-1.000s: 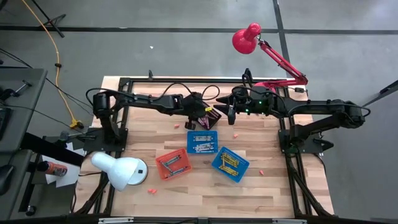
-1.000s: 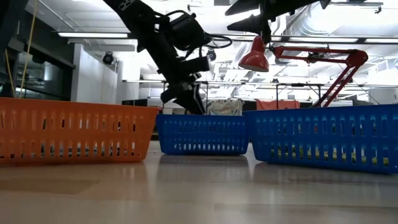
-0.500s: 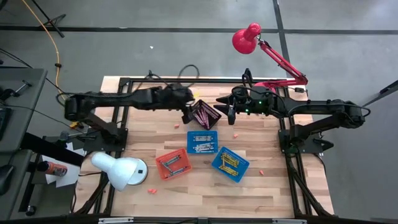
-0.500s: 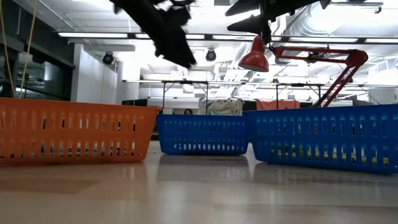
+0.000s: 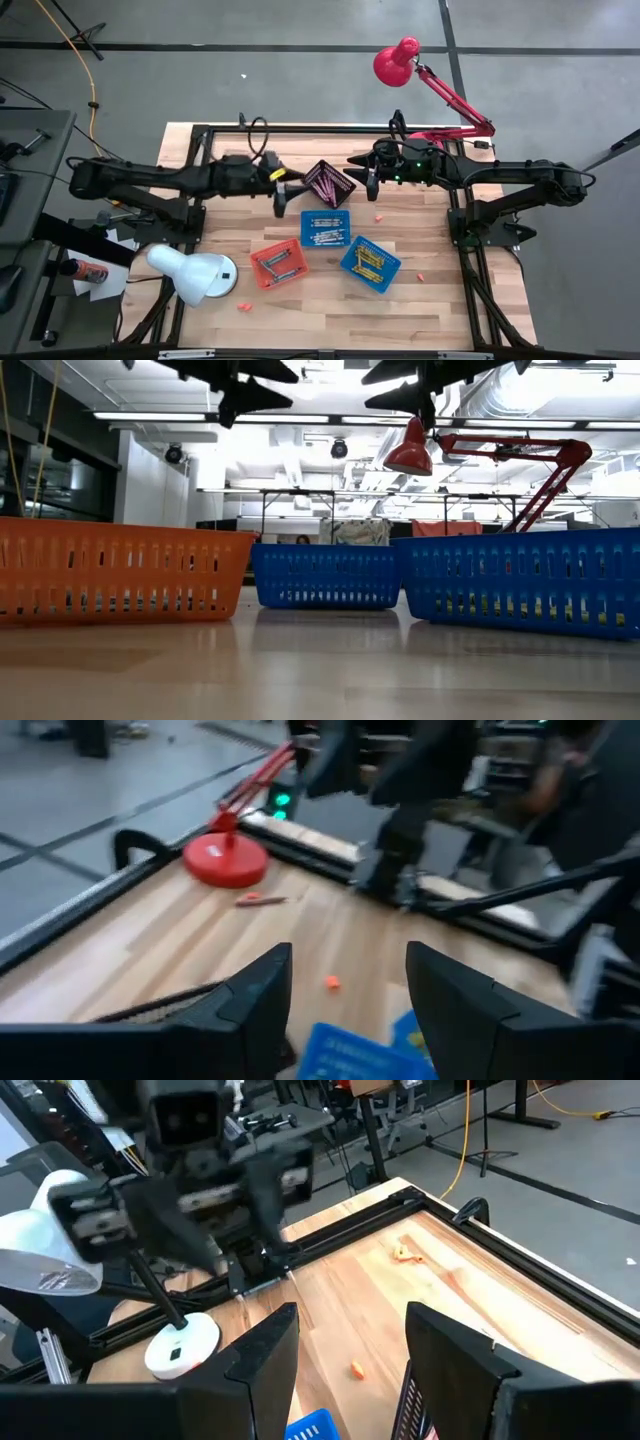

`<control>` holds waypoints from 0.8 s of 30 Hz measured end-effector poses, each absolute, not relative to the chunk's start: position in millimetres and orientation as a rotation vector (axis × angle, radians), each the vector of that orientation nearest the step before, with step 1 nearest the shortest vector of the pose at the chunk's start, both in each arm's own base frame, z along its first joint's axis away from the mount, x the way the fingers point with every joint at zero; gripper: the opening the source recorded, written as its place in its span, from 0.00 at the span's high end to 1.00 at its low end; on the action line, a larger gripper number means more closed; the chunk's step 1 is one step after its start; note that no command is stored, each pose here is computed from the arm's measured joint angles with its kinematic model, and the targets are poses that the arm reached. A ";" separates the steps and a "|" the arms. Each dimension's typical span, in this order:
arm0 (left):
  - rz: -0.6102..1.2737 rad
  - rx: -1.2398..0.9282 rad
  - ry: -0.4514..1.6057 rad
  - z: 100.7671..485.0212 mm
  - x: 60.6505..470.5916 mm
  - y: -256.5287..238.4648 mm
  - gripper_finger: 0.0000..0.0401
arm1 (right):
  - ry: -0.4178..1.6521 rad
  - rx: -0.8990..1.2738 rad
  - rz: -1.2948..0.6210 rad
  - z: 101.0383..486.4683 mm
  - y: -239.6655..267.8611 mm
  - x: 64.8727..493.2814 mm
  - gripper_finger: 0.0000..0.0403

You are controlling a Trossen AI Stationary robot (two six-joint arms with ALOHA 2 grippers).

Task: Sort crayons
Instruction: Put the pink crayon into the black bin

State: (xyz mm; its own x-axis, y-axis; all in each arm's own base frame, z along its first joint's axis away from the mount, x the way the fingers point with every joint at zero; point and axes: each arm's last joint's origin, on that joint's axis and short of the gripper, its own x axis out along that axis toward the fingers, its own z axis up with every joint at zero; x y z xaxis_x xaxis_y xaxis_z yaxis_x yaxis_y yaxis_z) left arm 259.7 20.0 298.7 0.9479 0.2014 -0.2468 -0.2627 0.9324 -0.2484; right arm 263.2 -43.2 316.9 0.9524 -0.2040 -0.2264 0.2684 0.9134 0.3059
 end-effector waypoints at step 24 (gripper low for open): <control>0.154 0.090 0.084 301.4 235.2 -3.7 0.54 | 0.159 0.264 -0.202 321.3 -41.9 264.3 0.55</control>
